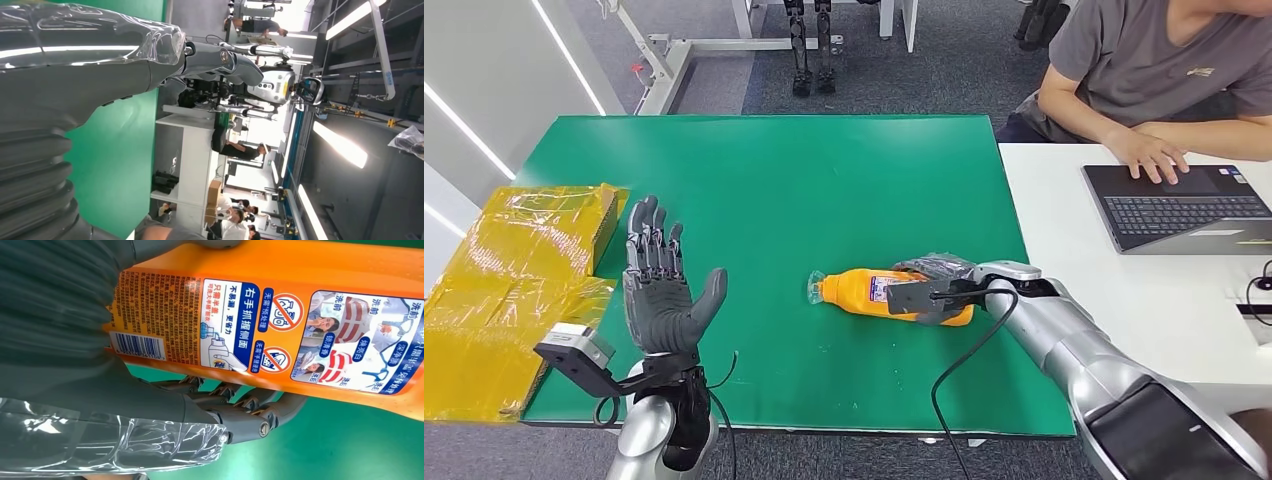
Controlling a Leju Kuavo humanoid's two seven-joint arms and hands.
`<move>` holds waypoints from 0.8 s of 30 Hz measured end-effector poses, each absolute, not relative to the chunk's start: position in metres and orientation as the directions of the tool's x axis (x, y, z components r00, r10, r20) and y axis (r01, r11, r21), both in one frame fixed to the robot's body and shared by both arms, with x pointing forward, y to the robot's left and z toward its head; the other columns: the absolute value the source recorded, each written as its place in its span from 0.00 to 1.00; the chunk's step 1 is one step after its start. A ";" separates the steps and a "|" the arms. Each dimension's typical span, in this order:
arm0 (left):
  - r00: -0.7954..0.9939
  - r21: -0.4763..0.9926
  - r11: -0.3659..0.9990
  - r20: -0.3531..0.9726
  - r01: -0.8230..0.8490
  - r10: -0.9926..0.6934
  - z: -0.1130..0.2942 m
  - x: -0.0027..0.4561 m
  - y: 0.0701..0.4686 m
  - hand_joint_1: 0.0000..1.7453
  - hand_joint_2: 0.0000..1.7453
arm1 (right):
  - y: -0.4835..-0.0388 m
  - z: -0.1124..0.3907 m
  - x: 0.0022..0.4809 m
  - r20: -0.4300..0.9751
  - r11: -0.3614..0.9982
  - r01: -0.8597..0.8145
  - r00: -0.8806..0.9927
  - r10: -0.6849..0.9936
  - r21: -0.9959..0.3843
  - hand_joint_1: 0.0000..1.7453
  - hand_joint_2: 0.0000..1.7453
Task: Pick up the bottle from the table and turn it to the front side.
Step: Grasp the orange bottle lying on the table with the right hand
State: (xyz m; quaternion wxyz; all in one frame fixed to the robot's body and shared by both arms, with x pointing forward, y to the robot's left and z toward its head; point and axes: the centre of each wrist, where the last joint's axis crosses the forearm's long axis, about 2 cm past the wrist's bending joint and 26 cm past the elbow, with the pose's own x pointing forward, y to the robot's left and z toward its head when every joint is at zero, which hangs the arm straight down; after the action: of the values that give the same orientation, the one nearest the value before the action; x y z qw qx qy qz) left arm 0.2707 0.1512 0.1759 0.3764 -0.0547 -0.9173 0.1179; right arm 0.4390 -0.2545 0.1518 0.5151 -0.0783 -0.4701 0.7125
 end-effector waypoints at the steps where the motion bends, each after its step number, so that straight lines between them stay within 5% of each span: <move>1: -0.710 -0.258 0.966 0.678 0.011 0.189 0.176 0.271 0.151 0.00 1.00 | -0.254 0.152 0.439 0.371 -0.029 -0.659 -0.458 0.808 -0.751 0.81 1.00; 5: -0.710 -0.258 0.966 0.678 0.010 0.189 0.176 0.271 0.151 0.00 1.00 | -0.252 0.152 0.439 0.362 -0.034 -0.652 -0.463 0.809 -0.758 0.00 1.00; 24: -0.712 -0.250 0.968 0.679 0.002 0.177 0.176 0.271 0.151 0.00 1.00 | -0.243 0.143 0.435 0.259 -0.103 -0.628 -0.458 0.850 -0.772 0.00 1.00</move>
State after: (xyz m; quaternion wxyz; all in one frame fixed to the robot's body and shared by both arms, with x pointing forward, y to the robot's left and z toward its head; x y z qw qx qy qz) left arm 0.2708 0.1514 0.1755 0.3762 -0.0489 -0.9179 0.1162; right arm 0.4350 -0.2432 0.1434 0.5052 -0.1264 -0.4400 0.7316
